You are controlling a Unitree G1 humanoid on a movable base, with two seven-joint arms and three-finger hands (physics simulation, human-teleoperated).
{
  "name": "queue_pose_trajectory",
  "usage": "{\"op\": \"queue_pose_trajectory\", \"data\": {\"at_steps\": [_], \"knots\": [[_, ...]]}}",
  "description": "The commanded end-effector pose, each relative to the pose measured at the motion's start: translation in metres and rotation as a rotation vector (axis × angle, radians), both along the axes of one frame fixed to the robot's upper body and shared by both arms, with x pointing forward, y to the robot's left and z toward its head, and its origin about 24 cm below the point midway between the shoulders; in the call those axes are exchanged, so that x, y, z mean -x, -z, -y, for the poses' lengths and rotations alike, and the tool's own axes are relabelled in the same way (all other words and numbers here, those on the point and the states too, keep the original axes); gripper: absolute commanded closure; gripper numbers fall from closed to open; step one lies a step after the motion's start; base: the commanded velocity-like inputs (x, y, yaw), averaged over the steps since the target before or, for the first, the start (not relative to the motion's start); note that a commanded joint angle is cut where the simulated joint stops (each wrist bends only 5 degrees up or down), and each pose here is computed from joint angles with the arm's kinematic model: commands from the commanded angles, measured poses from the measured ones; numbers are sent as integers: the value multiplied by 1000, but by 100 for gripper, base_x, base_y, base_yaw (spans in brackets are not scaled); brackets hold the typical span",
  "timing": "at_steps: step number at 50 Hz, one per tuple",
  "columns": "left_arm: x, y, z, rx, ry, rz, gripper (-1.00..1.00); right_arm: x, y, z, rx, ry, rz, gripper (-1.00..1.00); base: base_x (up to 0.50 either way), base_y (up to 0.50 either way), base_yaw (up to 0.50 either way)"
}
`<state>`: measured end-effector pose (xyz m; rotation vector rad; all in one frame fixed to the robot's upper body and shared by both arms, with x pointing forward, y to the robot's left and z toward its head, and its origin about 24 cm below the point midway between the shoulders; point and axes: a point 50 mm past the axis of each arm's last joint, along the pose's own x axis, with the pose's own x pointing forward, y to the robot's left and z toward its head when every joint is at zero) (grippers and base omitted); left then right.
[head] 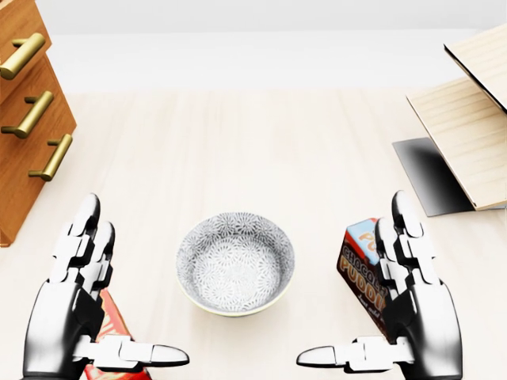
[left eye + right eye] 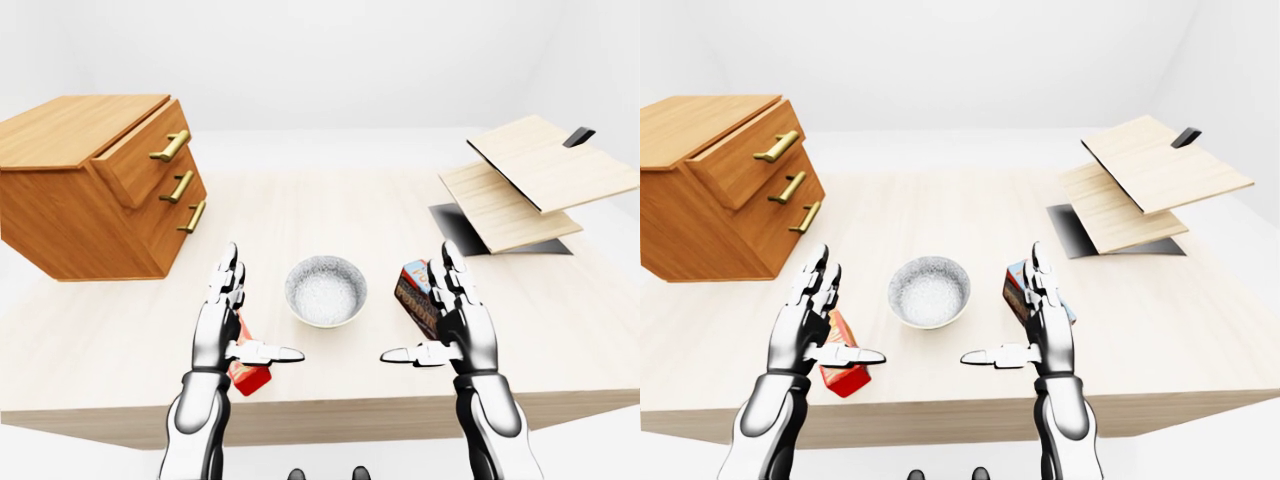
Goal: Close the top drawer of the cabinet and put the bowl on top of it.
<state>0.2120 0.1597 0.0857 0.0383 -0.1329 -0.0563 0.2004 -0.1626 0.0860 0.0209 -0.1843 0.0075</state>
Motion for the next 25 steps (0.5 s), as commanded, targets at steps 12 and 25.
{"op": "queue_pose_trajectory", "data": {"at_steps": [12,25], "knots": [[3,-3,2,5,19,10,-100,6,-2,-1,-5,-6,31,-100,17,0,0],[2,-2,2,5,19,9,-100,7,-3,0,-6,-5,38,-100,0,0,0]]}}
